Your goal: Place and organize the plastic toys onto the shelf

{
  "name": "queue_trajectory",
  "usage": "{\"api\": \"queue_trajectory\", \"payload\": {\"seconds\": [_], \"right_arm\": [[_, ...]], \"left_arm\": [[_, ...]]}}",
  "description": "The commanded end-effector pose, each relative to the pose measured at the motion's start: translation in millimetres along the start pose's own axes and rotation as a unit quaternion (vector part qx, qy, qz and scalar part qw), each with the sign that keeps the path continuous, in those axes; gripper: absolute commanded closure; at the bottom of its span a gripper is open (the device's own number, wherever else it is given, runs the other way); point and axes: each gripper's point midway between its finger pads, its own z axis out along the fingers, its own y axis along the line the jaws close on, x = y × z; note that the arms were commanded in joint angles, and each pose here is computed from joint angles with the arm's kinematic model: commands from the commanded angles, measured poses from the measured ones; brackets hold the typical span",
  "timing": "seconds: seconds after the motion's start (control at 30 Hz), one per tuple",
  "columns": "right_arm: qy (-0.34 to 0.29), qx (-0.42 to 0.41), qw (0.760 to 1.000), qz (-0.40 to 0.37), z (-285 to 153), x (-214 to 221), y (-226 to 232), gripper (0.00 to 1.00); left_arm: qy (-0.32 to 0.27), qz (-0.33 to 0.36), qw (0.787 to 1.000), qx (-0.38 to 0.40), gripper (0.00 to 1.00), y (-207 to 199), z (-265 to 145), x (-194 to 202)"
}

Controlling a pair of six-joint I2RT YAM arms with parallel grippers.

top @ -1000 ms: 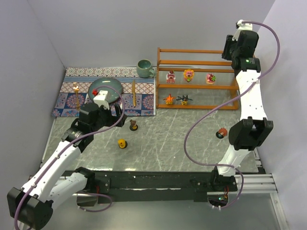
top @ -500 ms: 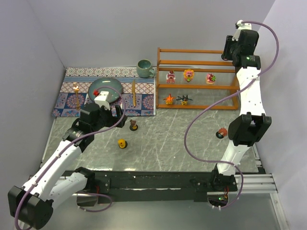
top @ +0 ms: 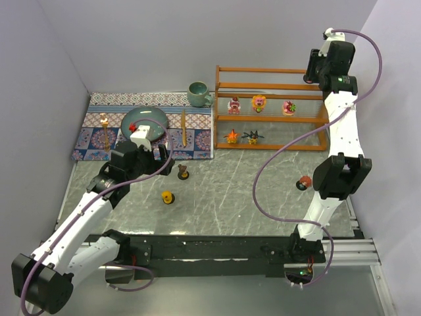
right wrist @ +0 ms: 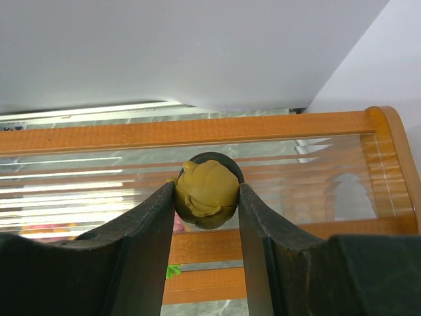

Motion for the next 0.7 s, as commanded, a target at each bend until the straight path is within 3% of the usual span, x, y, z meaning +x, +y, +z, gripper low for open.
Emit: {"api": "queue_trajectory", "payload": {"seconds": [0.0,0.27,0.67], "right_arm": [[-0.02,0.002,1.0,0.004,2.1,-13.4,-4.1,0.85],[-0.014,0.002,1.0,0.006,7.3,-8.7,-4.3,0.63],[-0.02,0.002,1.0,0.008,6.3,-12.3,-3.7,0.47]], "left_arm": [[-0.012,0.008,1.0,0.01,0.03,-2.8,1.1,-6.7],[-0.011,0.008,1.0,0.01,0.03,-2.5,1.3,-6.0],[-0.01,0.009,1.0,0.008,0.03,-1.7,1.6,-5.5]]}}
